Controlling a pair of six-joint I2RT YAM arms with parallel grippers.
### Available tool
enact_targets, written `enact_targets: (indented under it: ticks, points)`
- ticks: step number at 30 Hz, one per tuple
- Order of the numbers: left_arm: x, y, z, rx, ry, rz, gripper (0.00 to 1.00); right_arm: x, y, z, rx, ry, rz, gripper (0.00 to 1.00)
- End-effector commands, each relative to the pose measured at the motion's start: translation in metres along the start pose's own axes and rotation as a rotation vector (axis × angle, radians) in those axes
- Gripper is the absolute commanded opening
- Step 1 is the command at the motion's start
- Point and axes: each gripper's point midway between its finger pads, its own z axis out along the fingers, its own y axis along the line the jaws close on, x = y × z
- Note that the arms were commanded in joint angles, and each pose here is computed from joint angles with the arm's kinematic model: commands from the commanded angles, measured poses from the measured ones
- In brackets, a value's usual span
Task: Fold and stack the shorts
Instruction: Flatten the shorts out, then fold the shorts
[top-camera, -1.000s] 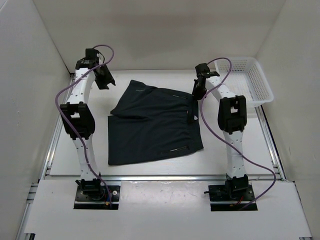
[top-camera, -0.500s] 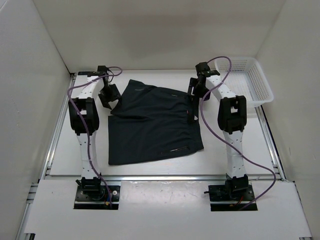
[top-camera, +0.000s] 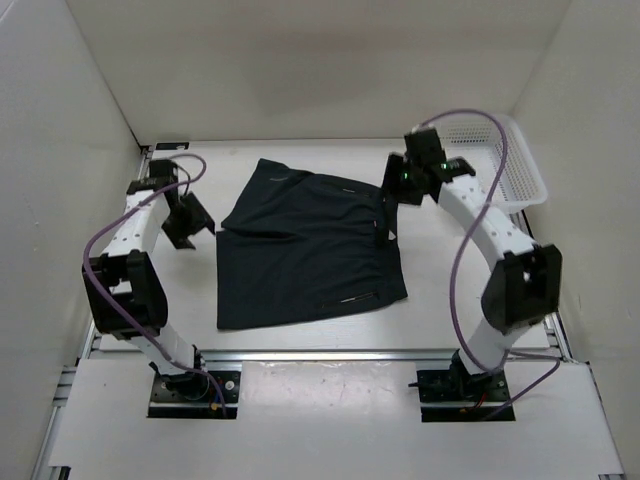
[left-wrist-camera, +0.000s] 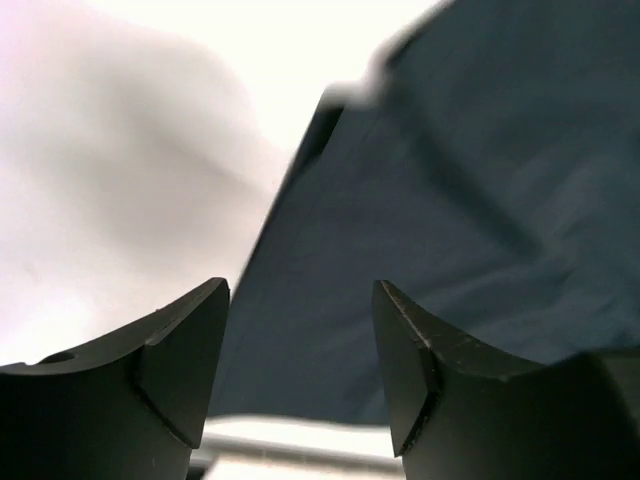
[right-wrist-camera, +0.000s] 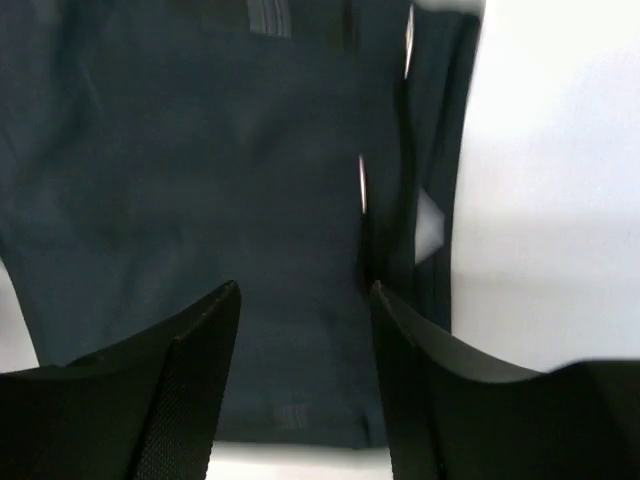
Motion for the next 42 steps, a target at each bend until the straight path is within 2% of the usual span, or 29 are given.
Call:
enact_targets:
  ticks: [1, 2, 3, 5, 6, 7, 8, 10, 16, 23, 29, 33, 35, 38, 42]
  points:
    - [0.059, 0.008, -0.005, 0.039, 0.115, -0.064, 0.71, 0.084, -0.015, -0.02, -0.008, 0.161, 0.097, 0.61]
    - [0.096, 0.017, 0.006, 0.015, 0.194, -0.109, 0.71, 0.103, -0.02, -0.025, -0.015, 0.189, 0.121, 0.63]
    - [0.117, 0.018, 0.006, 0.025, 0.241, -0.133, 0.71, 0.14, -0.035, -0.035, -0.002, 0.245, 0.143, 0.69]
    - [0.144, 0.023, 0.001, 0.034, 0.259, -0.158, 0.71, 0.176, -0.041, -0.047, -0.009, 0.306, 0.197, 0.71]
    - [0.172, 0.035, 0.005, 0.006, 0.315, -0.191, 0.71, 0.183, -0.038, -0.06, -0.055, 0.295, 0.215, 0.71]
    - [0.181, 0.04, 0.003, 0.002, 0.318, -0.208, 0.72, 0.213, -0.048, -0.062, -0.035, 0.348, 0.228, 0.72]
    - [0.183, 0.043, -0.003, 0.01, 0.279, -0.218, 0.74, 0.221, -0.052, -0.066, -0.028, 0.352, 0.254, 0.73]
    - [0.2, 0.057, -0.004, -0.037, 0.288, -0.264, 0.75, 0.237, -0.057, -0.075, -0.035, 0.348, 0.266, 0.75]
    - [0.21, 0.054, -0.01, -0.04, 0.304, -0.274, 0.76, 0.242, -0.055, -0.084, -0.06, 0.359, 0.278, 0.75]
    - [0.252, 0.066, 0.001, -0.143, 0.401, -0.282, 0.75, 0.247, -0.054, -0.084, -0.06, 0.388, 0.293, 0.8]
    - [0.236, 0.071, 0.01, -0.177, 0.28, -0.352, 0.69, 0.252, -0.055, -0.082, -0.062, 0.397, 0.304, 0.8]
    - [0.224, 0.078, 0.02, -0.24, 0.231, -0.351, 0.61, 0.259, -0.054, -0.079, -0.074, 0.419, 0.308, 0.82]
    - [0.222, 0.078, 0.028, -0.264, 0.24, -0.348, 0.53, 0.264, -0.054, -0.075, -0.078, 0.434, 0.322, 0.82]
    - [0.218, 0.076, 0.03, -0.271, 0.253, -0.315, 0.12, 0.277, -0.055, -0.067, -0.083, 0.473, 0.339, 0.82]
    - [0.214, 0.073, 0.03, -0.261, 0.252, -0.288, 0.1, 0.28, -0.058, -0.054, -0.067, 0.484, 0.437, 0.78]
